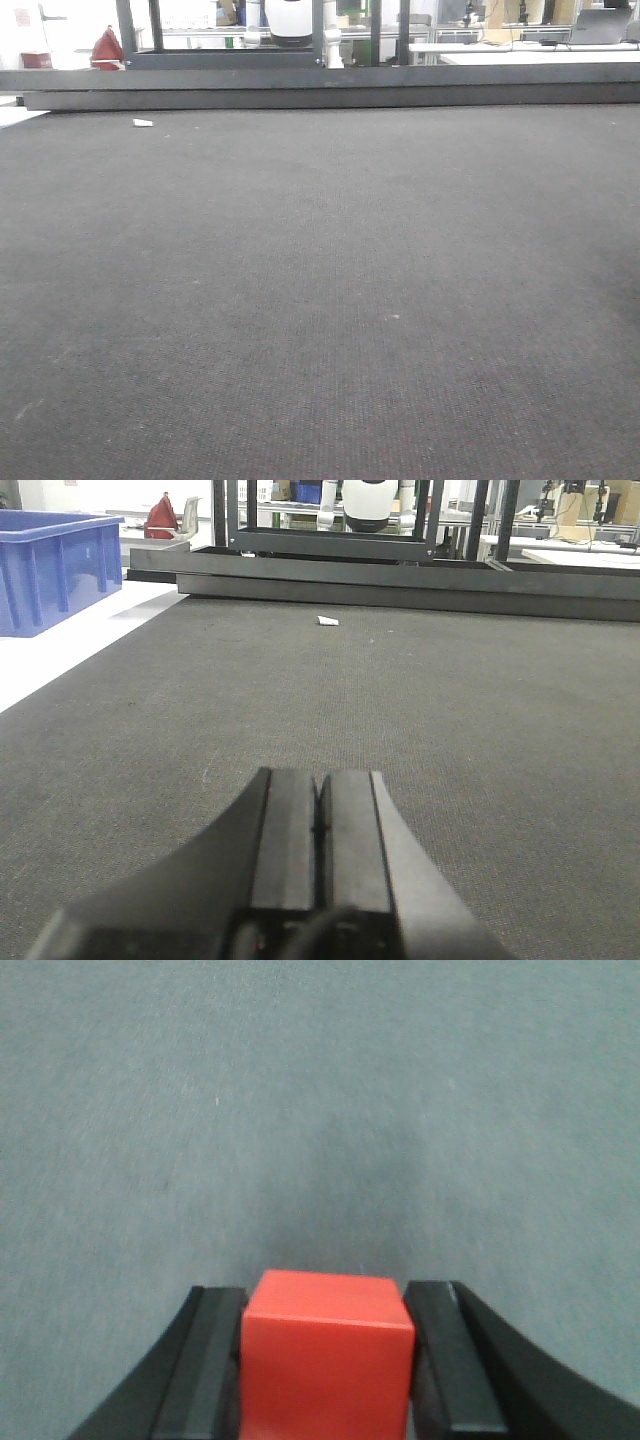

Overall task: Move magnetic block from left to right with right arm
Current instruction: 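Hold the red cube raised in the right gripper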

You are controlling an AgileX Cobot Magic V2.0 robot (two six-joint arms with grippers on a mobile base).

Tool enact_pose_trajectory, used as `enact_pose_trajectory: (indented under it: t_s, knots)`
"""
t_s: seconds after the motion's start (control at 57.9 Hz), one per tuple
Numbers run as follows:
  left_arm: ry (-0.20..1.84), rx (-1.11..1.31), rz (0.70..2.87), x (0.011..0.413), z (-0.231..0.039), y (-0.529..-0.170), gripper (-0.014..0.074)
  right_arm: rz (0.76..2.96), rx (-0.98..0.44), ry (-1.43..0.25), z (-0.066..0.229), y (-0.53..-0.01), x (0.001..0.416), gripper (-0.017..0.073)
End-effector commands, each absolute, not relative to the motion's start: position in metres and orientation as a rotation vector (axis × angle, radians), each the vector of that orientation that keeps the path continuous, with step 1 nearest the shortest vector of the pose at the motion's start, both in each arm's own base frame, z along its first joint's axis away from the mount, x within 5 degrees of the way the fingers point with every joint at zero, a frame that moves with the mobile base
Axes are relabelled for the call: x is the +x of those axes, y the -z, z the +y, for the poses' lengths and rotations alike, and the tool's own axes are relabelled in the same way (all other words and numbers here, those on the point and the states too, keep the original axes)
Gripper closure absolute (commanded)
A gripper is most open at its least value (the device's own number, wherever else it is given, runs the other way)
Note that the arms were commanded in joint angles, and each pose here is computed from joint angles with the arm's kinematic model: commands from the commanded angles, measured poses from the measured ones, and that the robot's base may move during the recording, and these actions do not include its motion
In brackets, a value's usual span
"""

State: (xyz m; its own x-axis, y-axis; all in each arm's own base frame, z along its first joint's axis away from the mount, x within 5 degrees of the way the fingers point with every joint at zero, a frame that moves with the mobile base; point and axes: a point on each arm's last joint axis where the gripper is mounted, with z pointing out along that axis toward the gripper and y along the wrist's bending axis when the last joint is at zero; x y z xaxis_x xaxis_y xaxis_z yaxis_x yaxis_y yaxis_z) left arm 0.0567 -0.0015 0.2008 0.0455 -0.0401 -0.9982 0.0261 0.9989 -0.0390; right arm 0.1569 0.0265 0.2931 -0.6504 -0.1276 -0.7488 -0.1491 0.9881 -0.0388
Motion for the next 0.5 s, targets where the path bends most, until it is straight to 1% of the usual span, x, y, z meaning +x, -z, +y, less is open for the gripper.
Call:
enact_pose_trajectory:
  t_s: [0.0, 0.276, 0.484]
  knots:
    - [0.056, -0.023, 1.439, 0.055, -0.001, -0.206, 0.0720, 2.115, -0.190, -0.048, 0.022, -0.306, 0.135, 0.0341]
    - [0.056, -0.023, 1.439, 0.055, -0.001, -0.206, 0.0720, 1.862, -0.153, -0.062, 0.007, -0.323, 0.066, 0.0341]
    - [0.056, -0.023, 1.439, 0.055, -0.001, -0.206, 0.0720, 1.675, -0.141, -0.041, -0.002, -0.333, 0.033, 0.0341]
